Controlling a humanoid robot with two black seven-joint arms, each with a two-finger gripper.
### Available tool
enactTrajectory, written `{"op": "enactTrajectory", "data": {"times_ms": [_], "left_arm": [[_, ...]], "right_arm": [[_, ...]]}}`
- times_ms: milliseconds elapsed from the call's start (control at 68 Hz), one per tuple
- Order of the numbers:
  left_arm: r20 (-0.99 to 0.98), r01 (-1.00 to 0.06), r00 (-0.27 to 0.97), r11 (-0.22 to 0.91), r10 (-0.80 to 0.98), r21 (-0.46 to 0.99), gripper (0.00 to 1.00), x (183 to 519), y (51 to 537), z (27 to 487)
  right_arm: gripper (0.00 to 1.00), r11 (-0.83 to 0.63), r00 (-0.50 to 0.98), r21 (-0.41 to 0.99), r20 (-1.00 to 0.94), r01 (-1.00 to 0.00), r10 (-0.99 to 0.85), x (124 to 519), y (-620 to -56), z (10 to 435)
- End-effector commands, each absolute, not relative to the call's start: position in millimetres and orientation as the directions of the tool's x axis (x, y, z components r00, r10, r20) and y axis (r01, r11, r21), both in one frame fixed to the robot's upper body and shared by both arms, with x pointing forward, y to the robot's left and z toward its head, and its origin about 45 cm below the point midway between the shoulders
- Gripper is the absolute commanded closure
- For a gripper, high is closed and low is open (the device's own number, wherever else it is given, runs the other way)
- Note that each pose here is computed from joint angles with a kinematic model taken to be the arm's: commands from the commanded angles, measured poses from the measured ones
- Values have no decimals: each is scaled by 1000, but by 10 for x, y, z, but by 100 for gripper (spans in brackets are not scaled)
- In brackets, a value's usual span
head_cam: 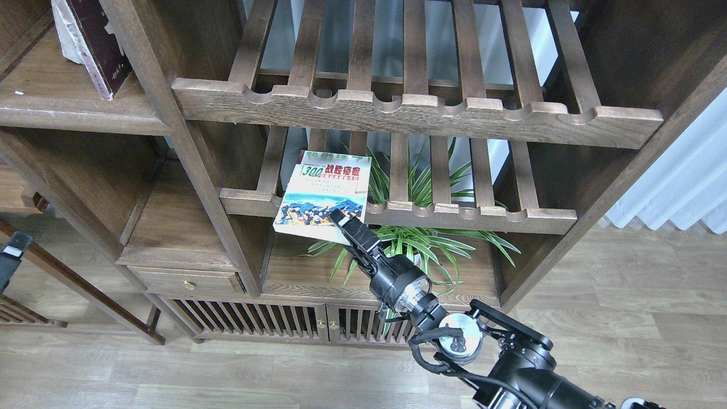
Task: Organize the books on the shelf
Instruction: 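Grasp the blue book's lower edge with the right gripper, then pull the blue book down off the shelf with the right gripper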
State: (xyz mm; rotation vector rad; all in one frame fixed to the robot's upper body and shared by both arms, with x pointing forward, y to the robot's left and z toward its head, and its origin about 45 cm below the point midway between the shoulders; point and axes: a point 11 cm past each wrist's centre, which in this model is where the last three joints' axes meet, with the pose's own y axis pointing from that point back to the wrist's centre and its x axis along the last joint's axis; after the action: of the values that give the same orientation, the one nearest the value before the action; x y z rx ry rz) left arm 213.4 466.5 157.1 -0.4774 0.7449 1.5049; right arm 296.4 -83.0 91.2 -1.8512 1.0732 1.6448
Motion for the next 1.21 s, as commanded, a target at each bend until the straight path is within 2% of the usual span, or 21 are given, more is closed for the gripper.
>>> {"op": "enactTrajectory", "data": {"times_ms": [0, 29, 191, 279, 324, 338, 765, 956, 1015, 1191], "left_arm": [[-696, -986, -92, 31, 712, 162, 1, 2124, 4695, 1576], [-696, -986, -92, 31, 712, 162, 1, 2124, 4695, 1576], [-696, -987, -93, 27, 712, 160, 1, 2123, 4705, 1582], [-696, -987, -93, 28, 712, 161, 1, 2123, 4704, 1581], [-696, -987, -93, 28, 712, 160, 1, 2126, 4705, 1581], [-697, -986, -99, 25, 710, 165, 1, 2118, 4714, 1564], [-741, -989, -98, 16, 664, 146, 0, 2124, 4718, 1547], [-812, -990, -92, 31, 576, 134, 0, 2092, 4613, 1463], [-856, -986, -90, 77, 509, 149, 0, 2087, 4420, 1328], [-886, -975, -86, 143, 456, 169, 0, 2096, 4170, 1194]], "right_arm": [[37, -609, 0, 149, -971, -779, -237, 2969, -821, 942], [42, -609, -4, 145, -974, -780, -227, 2967, -818, 945], [57, -606, -17, 132, -981, -784, -191, 2972, -824, 957], [70, -611, -8, 115, -984, -783, -176, 2973, -829, 965], [81, -623, 10, 91, -988, -777, -156, 2966, -827, 978], [95, -642, 36, 52, -992, -765, -124, 2950, -838, 978], [96, -673, 99, -36, -993, -739, -56, 2886, -842, 1008], [96, -700, 27, -2, -999, -714, -24, 2519, -788, 842], [96, -698, -29, 24, -1000, -716, -5, 2277, -786, 729], [96, -692, -96, 69, -995, -718, 1, 2026, -810, 577]]}}
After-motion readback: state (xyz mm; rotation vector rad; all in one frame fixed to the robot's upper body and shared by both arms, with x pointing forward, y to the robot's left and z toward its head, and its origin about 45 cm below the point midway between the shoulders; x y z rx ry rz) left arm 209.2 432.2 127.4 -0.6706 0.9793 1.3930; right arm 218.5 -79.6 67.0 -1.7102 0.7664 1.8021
